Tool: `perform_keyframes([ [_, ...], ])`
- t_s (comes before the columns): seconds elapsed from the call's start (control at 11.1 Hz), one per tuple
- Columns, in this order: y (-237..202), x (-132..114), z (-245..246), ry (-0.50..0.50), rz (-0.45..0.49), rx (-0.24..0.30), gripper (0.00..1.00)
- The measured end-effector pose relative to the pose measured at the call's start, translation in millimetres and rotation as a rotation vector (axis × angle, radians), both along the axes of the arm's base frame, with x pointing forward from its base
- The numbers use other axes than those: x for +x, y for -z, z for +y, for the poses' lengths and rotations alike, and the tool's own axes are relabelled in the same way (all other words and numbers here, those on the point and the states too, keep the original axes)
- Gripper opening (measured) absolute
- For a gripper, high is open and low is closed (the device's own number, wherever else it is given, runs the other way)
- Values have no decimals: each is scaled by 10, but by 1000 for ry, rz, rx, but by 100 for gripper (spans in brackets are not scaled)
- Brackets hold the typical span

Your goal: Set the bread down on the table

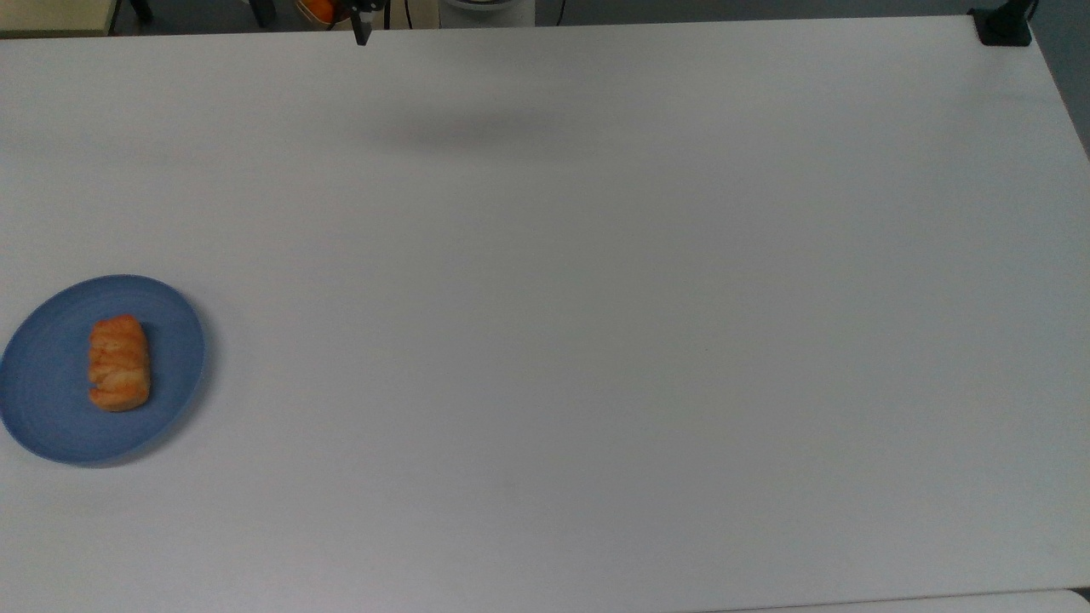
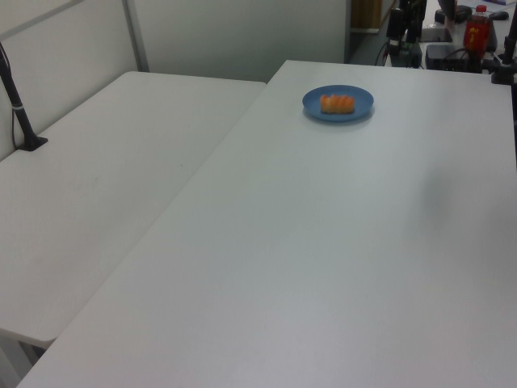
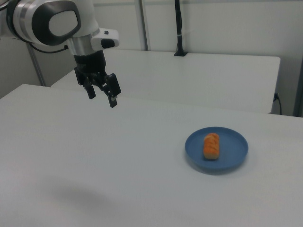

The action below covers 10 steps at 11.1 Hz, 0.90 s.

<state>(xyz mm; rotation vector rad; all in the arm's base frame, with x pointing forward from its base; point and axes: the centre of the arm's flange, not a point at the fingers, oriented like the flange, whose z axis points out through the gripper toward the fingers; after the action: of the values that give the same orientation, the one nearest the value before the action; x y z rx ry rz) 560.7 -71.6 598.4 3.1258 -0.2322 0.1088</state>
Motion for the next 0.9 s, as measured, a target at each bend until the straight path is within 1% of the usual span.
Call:
perform_keyframes([
  [0.36,5,0,-22,4,1,0,100],
  [0.54,-6,13,-14,7,-4,17,100],
  [0.72,78,95,-12,9,7,26,100],
  [0.9,211,277,-31,-69,-19,11,100],
])
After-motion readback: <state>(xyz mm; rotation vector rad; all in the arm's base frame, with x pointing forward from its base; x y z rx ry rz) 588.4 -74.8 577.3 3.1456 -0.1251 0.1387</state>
